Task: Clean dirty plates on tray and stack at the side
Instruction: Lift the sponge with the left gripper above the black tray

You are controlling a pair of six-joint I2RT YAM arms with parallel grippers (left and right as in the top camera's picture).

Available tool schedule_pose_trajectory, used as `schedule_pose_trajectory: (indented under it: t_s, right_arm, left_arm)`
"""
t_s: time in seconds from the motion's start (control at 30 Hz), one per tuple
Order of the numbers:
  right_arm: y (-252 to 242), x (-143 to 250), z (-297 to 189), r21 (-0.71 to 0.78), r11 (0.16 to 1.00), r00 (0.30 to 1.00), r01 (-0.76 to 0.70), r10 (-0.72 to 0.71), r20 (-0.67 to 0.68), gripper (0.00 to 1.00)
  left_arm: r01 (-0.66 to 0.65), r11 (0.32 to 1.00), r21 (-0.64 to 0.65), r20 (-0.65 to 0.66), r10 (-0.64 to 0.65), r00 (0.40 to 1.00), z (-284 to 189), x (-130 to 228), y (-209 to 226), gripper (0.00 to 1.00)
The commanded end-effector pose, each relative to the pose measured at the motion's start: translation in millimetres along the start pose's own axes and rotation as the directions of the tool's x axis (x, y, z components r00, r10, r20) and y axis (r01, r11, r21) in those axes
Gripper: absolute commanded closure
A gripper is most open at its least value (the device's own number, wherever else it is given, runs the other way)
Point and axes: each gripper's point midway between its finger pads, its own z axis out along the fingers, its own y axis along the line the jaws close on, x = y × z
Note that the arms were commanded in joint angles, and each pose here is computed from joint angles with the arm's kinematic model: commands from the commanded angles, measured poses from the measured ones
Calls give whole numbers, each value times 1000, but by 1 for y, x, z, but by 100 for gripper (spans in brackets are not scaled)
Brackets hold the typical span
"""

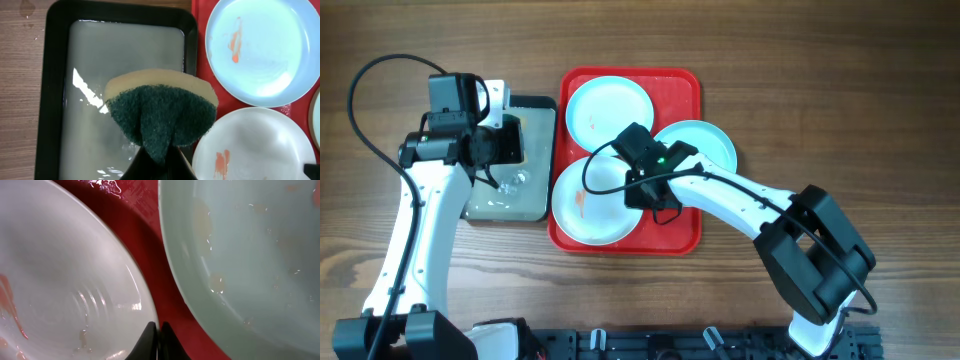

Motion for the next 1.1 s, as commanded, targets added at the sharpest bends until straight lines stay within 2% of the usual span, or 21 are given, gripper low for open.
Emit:
schedule_pose_trajectory:
  t_s: [0.0,0.4,0.83,1.07]
  right_arm:
    - [-6,1,8,31,999,1000,-18,18,3,96]
    - [-6,1,8,32,999,1000,-17,17,3,95]
    - [-6,1,8,31,999,1000,-18,18,4,96]
    - [-5,0,8,25,1000,1000,-18,17,9,96]
  left_arm:
    - [24,999,-24,-17,-25,1000,5,4,5,96]
    - [30,998,-58,-100,-36,994,31,16,13,96]
    - [26,994,-108,-69,-33,997,32,9,22,96]
    - [60,994,-92,-46,-64,997,32,4,19,96]
